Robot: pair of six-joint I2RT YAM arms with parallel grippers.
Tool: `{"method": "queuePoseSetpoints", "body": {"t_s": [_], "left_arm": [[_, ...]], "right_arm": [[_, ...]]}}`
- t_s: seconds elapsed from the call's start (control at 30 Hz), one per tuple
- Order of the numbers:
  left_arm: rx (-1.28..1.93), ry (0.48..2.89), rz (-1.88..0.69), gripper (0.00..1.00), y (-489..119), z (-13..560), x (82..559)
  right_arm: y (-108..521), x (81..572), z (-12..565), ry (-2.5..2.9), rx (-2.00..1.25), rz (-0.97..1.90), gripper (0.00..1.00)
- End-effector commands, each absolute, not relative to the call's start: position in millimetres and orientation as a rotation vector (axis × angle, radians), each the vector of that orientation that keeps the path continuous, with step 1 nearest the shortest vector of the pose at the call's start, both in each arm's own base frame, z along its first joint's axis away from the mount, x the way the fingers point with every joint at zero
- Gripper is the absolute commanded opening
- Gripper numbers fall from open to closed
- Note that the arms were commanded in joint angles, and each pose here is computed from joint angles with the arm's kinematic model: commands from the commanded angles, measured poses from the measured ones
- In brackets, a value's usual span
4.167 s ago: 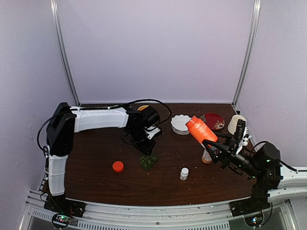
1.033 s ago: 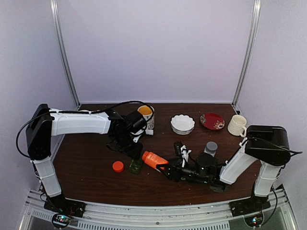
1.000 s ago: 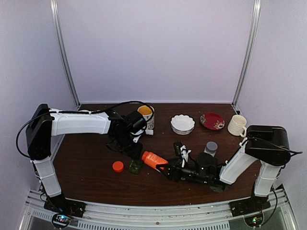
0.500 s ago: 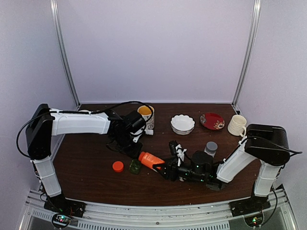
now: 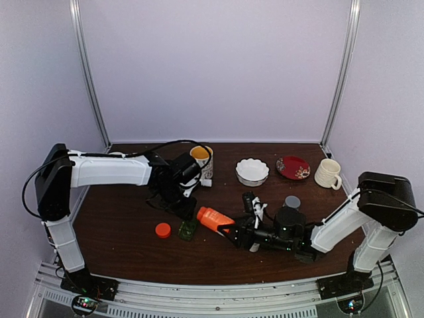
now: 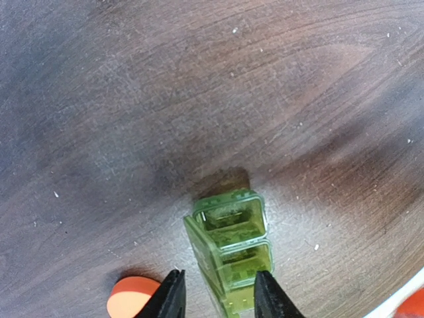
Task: Sort the pills into containers
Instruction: Pick up the pill bottle from the center of the board.
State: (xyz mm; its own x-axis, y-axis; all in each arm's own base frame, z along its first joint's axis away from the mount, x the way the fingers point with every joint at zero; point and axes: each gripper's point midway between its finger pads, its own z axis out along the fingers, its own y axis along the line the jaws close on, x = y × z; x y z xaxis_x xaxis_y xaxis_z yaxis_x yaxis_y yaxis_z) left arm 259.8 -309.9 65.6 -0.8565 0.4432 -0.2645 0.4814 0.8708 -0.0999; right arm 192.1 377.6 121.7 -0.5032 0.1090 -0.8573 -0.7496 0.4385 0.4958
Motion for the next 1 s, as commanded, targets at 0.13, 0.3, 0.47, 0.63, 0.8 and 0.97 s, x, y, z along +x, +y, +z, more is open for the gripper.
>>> {"method": "queuePoseSetpoints", "body": {"t_s": [0.13,0.3,0.47,0.63,0.8,0.97], "left_arm": [[0.687,2.729,-0.297,0.44,-312.0,103.5,263.5],[0.688,2.685,-0.310,0.45,-315.0,127.5,260.1],[0.730,2.614,-0.368,0.46,-341.4,153.9,247.4],[0.814,2.542,-0.432,0.48,-383.9,169.2,225.2],[0.920,2.457,-0.561,0.53,-429.4,179.8,199.4],[1.045,2.415,-0.616,0.56,-464.0,179.0,177.6]], "right_arm": [[359.5,196.1,166.0,1.674,-0.512,1.173,0.00],[321.0,199.9,197.6,1.578,-0.426,1.125,0.00],[287.3,201.1,232.1,1.491,-0.400,1.042,0.00],[252.3,189.1,286.1,1.326,-0.376,0.990,0.00],[220.5,159.3,343.7,1.099,-0.380,1.015,0.00],[195.2,133.4,394.8,0.921,-0.380,1.030,0.00]]}}
